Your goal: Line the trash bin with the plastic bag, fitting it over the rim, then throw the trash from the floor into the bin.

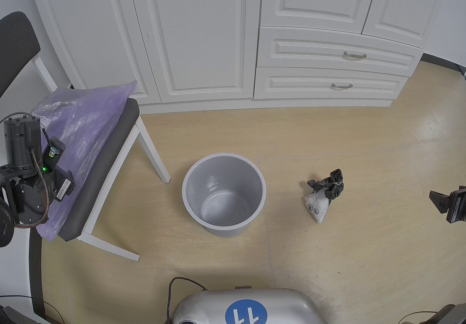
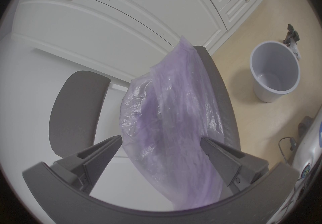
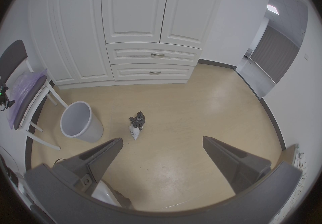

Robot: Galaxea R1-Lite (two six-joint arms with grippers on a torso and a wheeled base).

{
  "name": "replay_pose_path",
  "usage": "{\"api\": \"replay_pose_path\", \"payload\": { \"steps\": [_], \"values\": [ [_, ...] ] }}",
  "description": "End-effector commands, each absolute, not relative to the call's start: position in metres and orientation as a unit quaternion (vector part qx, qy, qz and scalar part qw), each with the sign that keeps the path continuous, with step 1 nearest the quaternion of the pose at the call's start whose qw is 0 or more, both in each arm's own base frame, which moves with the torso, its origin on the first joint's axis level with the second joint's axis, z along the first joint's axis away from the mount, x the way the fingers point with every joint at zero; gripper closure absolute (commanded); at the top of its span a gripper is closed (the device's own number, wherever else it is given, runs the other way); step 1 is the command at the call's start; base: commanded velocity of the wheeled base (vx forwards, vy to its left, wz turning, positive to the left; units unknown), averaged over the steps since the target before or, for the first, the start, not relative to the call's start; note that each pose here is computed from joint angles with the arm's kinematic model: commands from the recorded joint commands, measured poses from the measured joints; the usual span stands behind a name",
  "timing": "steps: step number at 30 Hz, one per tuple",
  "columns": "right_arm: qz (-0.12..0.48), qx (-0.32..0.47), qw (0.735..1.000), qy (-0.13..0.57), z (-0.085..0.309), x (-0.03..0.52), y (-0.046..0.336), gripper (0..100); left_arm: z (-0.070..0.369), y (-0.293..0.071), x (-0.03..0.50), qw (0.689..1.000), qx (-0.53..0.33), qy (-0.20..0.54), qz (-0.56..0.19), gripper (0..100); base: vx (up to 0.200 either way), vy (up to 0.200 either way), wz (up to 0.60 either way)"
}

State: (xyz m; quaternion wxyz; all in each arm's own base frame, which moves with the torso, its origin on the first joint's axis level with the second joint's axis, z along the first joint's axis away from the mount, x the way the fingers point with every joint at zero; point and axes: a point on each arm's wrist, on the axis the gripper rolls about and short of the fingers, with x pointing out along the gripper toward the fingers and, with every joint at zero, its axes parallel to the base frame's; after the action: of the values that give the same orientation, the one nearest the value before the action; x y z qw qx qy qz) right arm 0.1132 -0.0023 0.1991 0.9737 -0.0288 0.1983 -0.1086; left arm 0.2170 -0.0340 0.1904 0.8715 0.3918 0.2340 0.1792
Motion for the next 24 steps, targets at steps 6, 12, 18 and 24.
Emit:
{"api": "replay_pose_path", "payload": {
  "steps": [6, 12, 18, 24],
  "values": [
    [-0.101, -0.028, 0.975, 0.197, 0.199, 0.112, -0.002, 0, 0.183, -0.036, 0.219, 0.88, 0.385, 0.238, 0.144, 0, 0.0, 0.0, 0.0],
    [-0.101, -0.028, 0.975, 0.195, 0.199, 0.111, -0.002, 0, 0.175, -0.037, 0.223, 0.875, 0.392, 0.25, 0.138, 0, 0.0, 0.0, 0.0],
    [-0.1, -0.033, 0.975, 0.198, 0.198, 0.111, -0.002, 0, 0.172, -0.032, 0.225, 0.869, 0.393, 0.261, 0.148, 0, 0.0, 0.0, 0.0],
    [-0.1, -0.035, 0.974, 0.199, 0.198, 0.111, -0.002, 0, 0.166, -0.023, 0.23, 0.862, 0.392, 0.277, 0.163, 0, 0.0, 0.0, 0.0]
  ]
}}
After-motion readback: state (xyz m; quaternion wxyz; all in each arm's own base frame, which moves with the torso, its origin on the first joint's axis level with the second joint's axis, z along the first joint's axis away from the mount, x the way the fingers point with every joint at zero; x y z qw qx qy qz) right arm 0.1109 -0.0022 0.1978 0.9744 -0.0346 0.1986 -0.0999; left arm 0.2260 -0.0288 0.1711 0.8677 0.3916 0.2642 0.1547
